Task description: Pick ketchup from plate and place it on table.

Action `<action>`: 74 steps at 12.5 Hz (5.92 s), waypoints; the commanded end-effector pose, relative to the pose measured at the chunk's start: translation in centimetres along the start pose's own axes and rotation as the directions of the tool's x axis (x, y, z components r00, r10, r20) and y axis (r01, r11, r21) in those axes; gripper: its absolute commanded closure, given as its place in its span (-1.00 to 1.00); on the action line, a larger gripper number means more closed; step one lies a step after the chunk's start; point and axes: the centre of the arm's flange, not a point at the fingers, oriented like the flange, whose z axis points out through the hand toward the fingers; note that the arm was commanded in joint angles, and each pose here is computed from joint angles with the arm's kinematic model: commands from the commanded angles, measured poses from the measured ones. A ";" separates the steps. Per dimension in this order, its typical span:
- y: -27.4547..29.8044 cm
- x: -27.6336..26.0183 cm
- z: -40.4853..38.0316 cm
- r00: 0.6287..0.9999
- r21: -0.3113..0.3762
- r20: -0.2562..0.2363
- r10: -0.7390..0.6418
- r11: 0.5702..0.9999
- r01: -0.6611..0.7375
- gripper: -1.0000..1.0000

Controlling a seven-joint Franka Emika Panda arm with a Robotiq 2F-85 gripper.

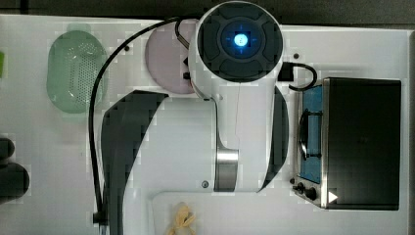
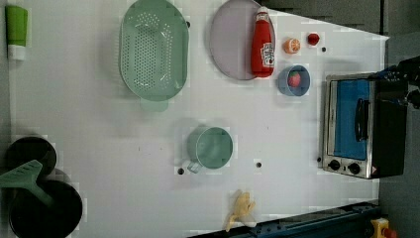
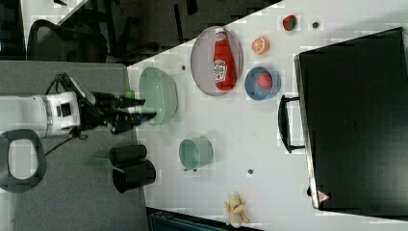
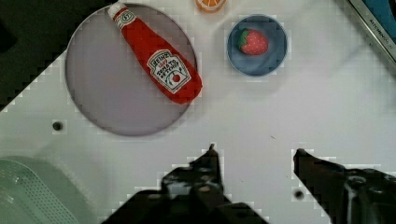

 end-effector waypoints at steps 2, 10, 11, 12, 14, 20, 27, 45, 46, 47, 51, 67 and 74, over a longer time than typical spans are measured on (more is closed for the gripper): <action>8.0 -5.6 -6.5 0.995 -0.033 0.037 0.093 0.995 -0.092 -0.80; 1.3 -1.3 3.8 0.996 -0.047 0.078 -0.034 0.998 0.038 -1.00; 0.2 -0.8 5.7 0.995 -0.043 0.082 -0.058 0.997 0.061 -1.00; -0.9 -0.4 7.5 0.992 -0.038 0.087 -0.089 0.995 0.093 -1.00; -2.8 0.6 11.1 0.977 -0.018 0.090 -0.193 0.981 0.195 -1.00; -6.0 4.5 20.6 0.860 0.051 0.047 -0.508 0.861 0.505 -1.00; -9.0 7.8 28.8 0.802 0.047 0.066 -0.594 0.804 0.592 -1.00; -12.7 10.1 38.6 0.722 0.042 -0.073 -0.688 0.721 0.692 -0.20; -12.7 10.1 38.4 0.722 0.042 -0.077 -0.688 0.721 0.691 -0.19; -12.9 10.1 37.9 0.722 0.044 -0.084 -0.686 0.722 0.691 -0.19; -14.3 10.8 31.0 0.754 0.059 -0.163 -0.637 0.756 0.652 -0.19; 1.9 6.1 8.2 0.897 0.037 0.118 -0.427 0.904 0.426 -0.19; 6.1 2.8 17.2 0.908 0.020 0.153 -0.390 0.920 0.392 -0.19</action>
